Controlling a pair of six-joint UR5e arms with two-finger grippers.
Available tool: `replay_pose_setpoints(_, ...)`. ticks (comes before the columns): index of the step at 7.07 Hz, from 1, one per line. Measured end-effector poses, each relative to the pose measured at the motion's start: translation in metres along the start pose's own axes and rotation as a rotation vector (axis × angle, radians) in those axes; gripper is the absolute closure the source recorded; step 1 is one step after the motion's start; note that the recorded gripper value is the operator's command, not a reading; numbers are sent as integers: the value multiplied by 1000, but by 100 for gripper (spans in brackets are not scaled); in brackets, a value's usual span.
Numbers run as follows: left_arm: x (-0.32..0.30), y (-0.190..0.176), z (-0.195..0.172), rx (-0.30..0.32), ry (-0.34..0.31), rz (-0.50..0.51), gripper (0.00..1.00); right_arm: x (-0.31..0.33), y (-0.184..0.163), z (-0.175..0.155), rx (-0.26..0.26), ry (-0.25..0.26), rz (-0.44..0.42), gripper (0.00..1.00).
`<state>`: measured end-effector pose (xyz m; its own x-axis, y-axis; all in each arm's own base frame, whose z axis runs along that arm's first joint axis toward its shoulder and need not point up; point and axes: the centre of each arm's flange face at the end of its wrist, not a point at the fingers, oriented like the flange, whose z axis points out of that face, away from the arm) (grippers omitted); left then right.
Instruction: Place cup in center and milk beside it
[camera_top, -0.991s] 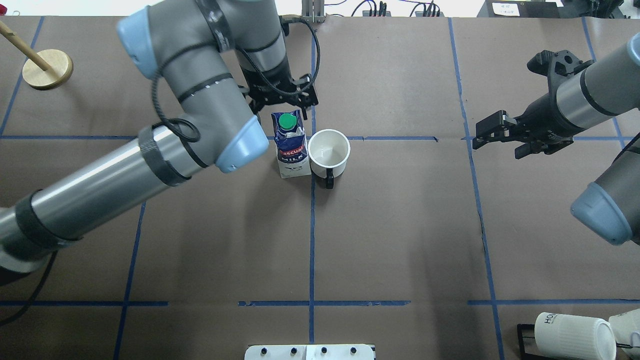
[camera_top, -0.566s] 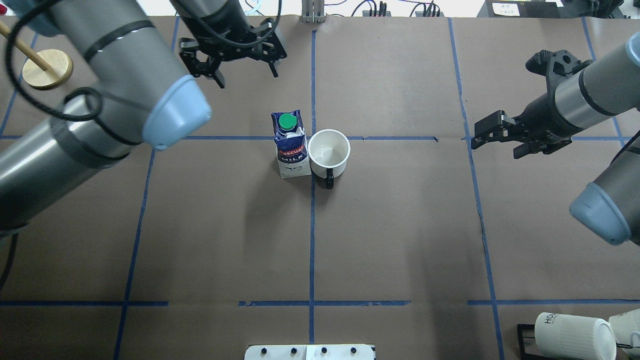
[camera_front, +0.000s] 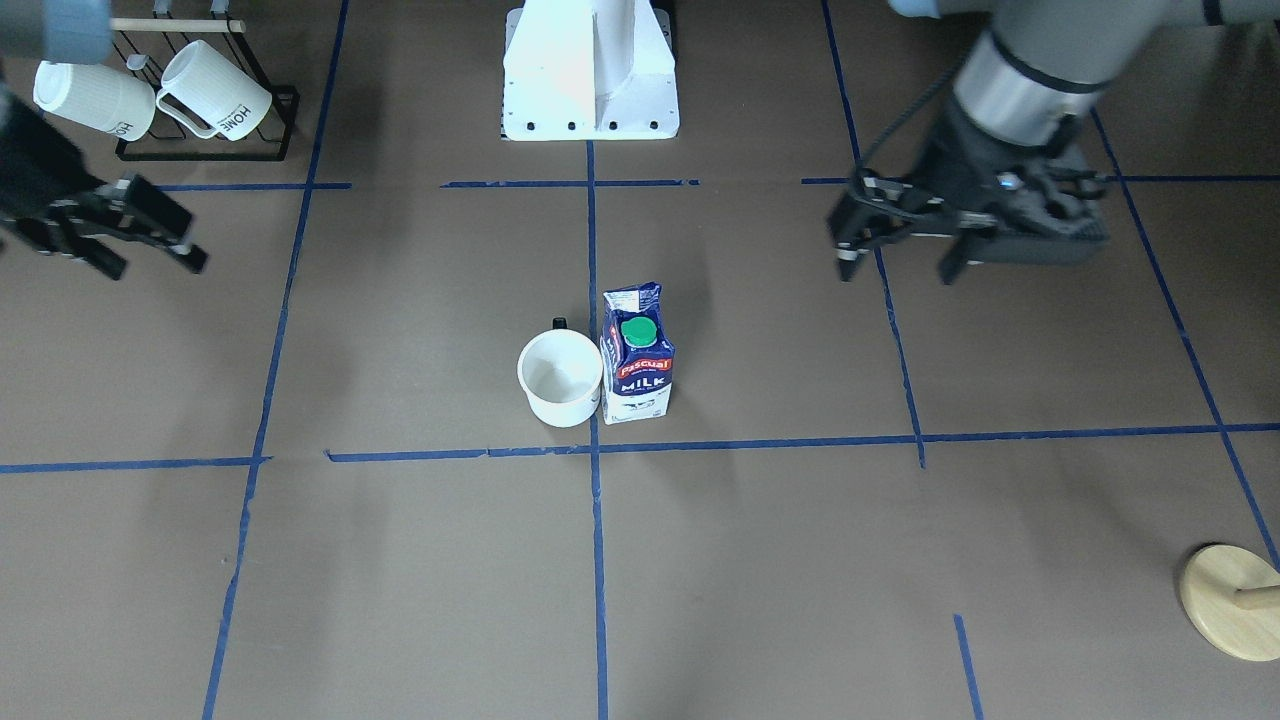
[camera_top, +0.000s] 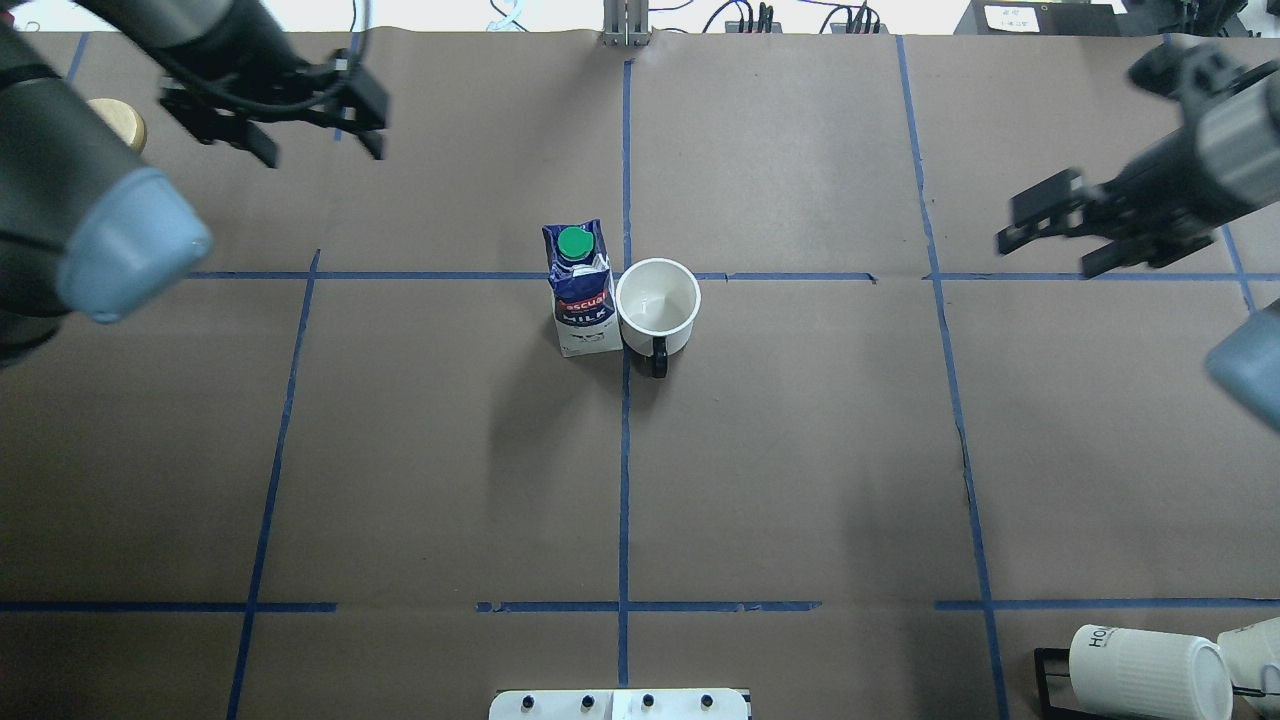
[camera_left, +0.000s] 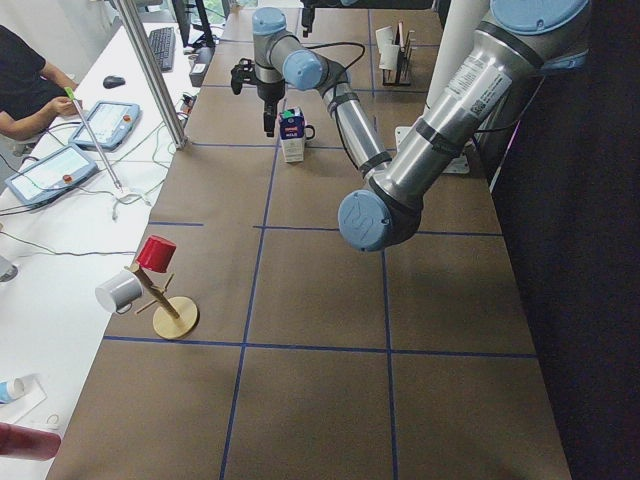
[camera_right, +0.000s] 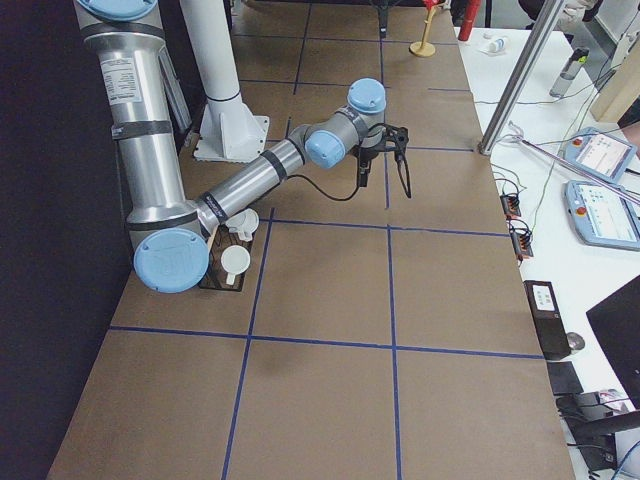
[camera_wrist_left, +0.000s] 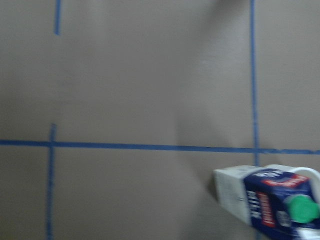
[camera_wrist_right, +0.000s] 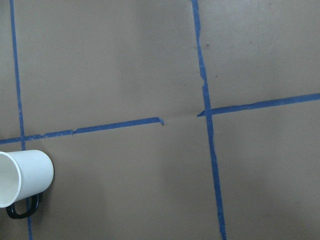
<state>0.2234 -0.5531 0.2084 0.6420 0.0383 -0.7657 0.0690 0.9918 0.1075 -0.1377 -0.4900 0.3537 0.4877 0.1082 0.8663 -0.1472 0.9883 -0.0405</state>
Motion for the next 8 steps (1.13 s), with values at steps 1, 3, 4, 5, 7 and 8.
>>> replay_pose_setpoints(1, -78, -7, -3, -9, -38, 73, 0, 50, -10, -34, 9, 0, -36, 0)
replay_pose_setpoints(3, -258, -8, -17, -45, -121, 240, 0, 157, -13, -66, 6, 59, -166, 0)
replay_pose_setpoints(4, -339, -9, -21, -75, -143, 285, 0, 204, -17, -73, -9, 112, -241, 0)
replay_pose_setpoints(5, -409, -9, -19, -111, -147, 308, 0, 236, -18, -80, -36, 173, -296, 0)
replay_pose_setpoints(7, -498, 2, -10, -158, -122, 308, 0, 271, -11, -81, -102, 223, -319, 0)
replay_pose_setpoints(8, -510, 8, -5, -161, -97, 266, 0, 283, -2, -75, -128, 226, -310, 0)
